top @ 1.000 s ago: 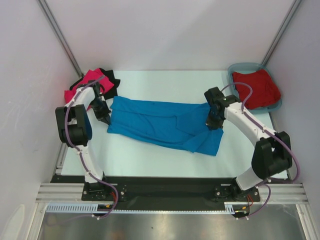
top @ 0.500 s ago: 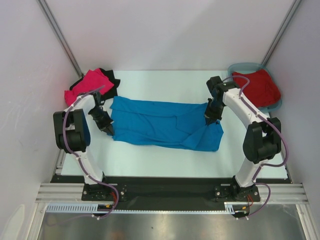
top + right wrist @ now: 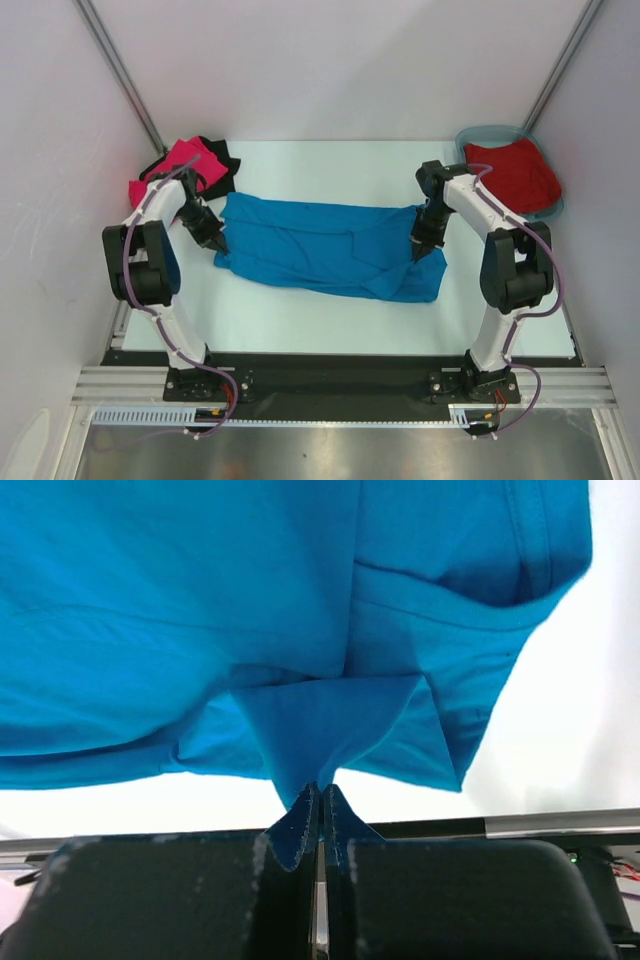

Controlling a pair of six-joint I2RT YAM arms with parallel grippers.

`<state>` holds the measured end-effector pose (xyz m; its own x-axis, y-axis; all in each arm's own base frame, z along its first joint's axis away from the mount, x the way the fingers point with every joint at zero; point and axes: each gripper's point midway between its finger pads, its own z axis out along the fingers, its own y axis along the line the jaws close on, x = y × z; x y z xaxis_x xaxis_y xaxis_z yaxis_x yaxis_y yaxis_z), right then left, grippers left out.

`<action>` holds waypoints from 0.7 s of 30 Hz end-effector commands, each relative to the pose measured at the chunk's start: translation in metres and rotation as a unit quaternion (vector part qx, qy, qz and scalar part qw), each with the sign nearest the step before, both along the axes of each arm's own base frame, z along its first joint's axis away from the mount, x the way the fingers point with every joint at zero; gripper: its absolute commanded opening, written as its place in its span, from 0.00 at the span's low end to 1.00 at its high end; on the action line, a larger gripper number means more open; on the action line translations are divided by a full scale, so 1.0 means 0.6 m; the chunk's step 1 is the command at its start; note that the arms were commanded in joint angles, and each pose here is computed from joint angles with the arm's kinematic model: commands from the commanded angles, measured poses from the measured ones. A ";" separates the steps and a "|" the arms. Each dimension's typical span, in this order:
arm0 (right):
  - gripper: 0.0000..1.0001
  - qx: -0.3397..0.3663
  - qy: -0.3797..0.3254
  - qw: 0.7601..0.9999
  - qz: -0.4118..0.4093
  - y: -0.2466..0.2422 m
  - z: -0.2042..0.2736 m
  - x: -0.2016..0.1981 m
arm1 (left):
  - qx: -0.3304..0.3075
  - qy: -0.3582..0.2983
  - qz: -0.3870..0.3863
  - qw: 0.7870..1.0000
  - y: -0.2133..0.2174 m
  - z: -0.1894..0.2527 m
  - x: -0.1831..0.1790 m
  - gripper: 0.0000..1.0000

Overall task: Fold and stack the t-shirts
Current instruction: Fold the tshirt

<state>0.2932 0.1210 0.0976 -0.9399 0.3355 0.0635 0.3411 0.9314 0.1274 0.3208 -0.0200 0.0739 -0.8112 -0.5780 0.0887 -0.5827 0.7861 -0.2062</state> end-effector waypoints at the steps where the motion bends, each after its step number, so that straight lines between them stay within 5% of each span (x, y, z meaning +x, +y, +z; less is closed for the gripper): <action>1: 0.00 0.017 -0.011 1.000 0.018 0.000 0.012 0.016 | -0.010 -0.021 0.012 1.000 -0.012 0.030 0.027 0.00; 13: 0.00 0.026 -0.011 0.999 0.024 -0.020 -0.009 0.032 | -0.064 -0.006 0.026 0.998 -0.072 0.020 -0.019 0.00; 21: 0.00 0.027 -0.016 0.999 0.022 -0.040 -0.019 0.060 | -0.037 -0.013 0.039 0.998 -0.055 0.029 0.013 0.00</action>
